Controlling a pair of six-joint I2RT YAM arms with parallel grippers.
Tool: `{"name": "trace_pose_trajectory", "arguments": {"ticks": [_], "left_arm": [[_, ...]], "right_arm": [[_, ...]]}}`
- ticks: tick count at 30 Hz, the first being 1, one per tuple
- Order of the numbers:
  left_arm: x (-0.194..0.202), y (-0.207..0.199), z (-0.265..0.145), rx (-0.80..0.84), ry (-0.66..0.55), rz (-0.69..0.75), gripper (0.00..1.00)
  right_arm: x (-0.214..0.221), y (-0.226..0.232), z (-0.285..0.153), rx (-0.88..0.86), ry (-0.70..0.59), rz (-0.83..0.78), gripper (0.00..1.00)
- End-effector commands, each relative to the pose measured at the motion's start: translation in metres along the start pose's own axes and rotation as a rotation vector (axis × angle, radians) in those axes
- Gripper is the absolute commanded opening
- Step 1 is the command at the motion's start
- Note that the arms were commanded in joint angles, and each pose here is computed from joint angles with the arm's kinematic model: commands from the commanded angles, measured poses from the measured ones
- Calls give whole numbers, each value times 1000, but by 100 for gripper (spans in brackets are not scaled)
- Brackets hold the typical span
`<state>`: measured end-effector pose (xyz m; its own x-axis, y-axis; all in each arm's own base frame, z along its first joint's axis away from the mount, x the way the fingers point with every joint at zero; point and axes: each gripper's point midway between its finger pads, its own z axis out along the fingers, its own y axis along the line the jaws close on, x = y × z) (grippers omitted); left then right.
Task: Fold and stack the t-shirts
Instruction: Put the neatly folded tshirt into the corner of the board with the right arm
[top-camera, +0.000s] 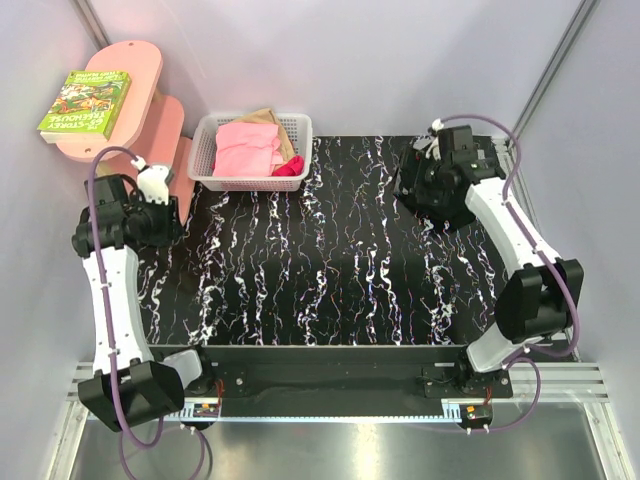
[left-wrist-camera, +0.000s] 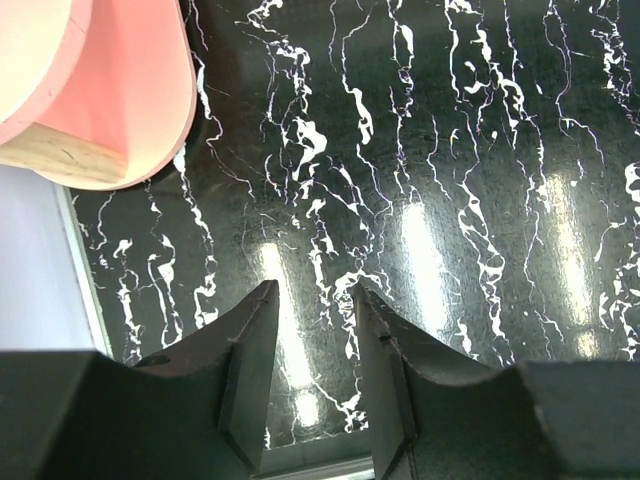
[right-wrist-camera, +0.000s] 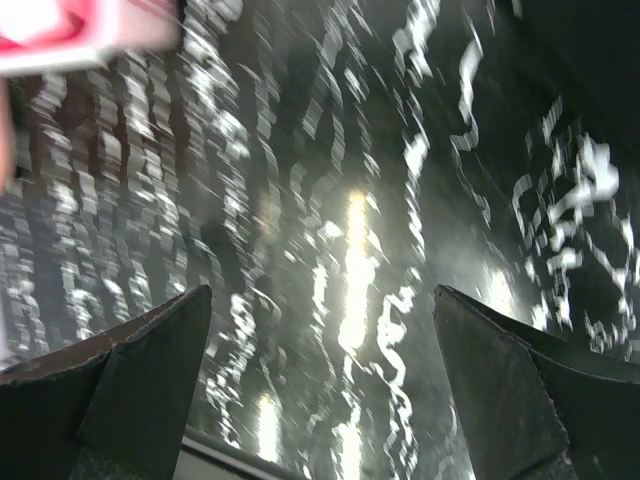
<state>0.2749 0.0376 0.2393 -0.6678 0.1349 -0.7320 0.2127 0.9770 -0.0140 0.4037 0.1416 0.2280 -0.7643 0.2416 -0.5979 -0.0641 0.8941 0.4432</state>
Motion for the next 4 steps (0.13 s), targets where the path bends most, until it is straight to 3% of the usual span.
{"name": "trace_pose_trajectory", "arguments": {"ticks": [1,4], "left_arm": [[-19,-1,-1,9,-88,-1,41],[-20,0,-1,9,-91,-9,41]], "right_arm": [[-16,3,-9,0,-87,-42,100],[-20,12,-14,-27,-94,-48,100]]}}
